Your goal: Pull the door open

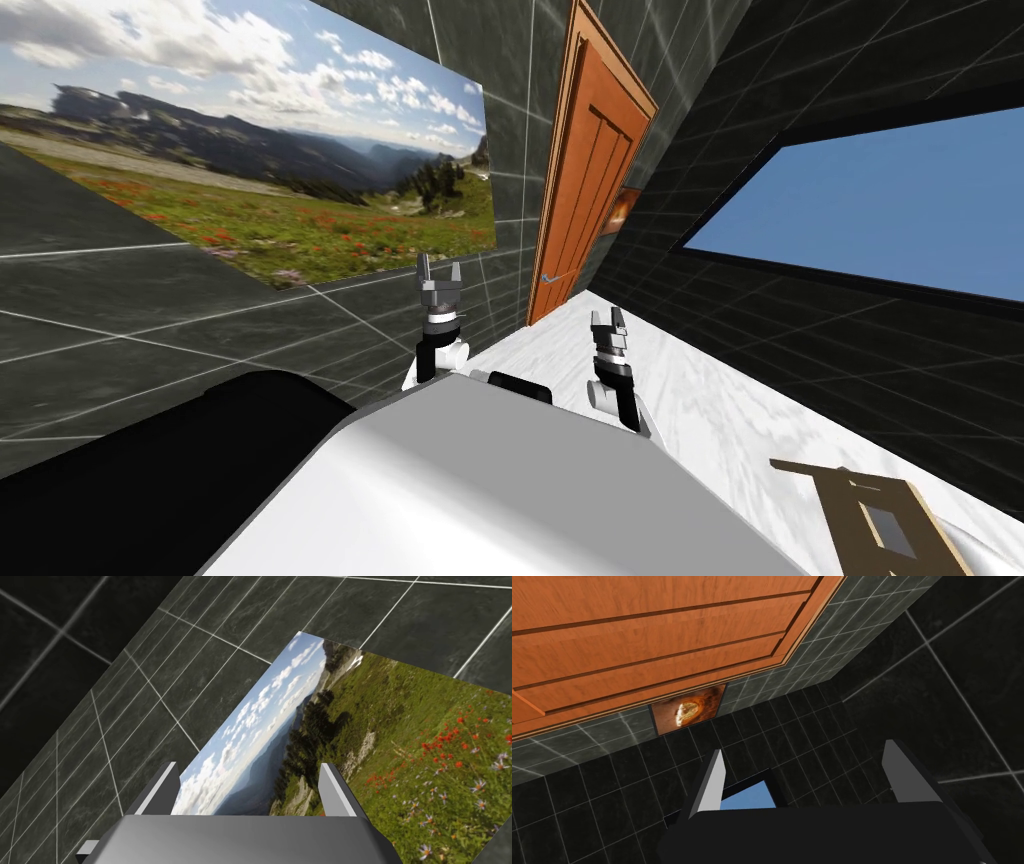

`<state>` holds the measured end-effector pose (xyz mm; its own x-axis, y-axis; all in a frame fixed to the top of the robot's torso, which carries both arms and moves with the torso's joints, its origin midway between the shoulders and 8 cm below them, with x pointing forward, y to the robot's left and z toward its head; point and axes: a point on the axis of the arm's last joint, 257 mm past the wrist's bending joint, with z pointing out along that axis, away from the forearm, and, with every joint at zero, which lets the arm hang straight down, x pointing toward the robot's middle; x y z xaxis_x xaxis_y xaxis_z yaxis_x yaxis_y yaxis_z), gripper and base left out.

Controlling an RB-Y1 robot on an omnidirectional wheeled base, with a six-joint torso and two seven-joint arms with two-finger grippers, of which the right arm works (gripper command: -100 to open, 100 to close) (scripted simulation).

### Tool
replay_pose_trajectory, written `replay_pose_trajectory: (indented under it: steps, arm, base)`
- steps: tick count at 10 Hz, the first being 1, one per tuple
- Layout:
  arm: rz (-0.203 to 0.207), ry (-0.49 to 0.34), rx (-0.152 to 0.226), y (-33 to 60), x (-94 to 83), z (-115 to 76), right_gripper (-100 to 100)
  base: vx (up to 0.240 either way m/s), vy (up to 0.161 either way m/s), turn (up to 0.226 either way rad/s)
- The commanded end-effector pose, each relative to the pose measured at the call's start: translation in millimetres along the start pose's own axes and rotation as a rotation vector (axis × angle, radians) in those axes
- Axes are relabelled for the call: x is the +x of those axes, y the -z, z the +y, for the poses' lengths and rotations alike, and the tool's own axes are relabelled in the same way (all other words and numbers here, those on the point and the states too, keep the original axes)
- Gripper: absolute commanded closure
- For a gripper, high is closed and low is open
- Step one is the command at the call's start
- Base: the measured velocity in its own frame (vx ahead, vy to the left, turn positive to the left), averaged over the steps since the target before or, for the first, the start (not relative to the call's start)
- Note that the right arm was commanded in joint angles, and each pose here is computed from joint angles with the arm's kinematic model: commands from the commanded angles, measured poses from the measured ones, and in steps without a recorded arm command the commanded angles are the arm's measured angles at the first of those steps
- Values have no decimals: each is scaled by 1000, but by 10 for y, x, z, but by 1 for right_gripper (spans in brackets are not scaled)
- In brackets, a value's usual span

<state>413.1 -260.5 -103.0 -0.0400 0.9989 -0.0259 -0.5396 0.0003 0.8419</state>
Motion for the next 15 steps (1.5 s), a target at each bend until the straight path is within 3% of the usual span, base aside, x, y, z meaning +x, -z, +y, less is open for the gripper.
replay_pose_trajectory:
  steps: [1,15]
  arm:
    - [4,-5,20,23,1,-122,-100]
    - [33,-35,198,304,-54,-1156,-100]
  base:
    - [78,-66,122]
    - [73,-76,162]
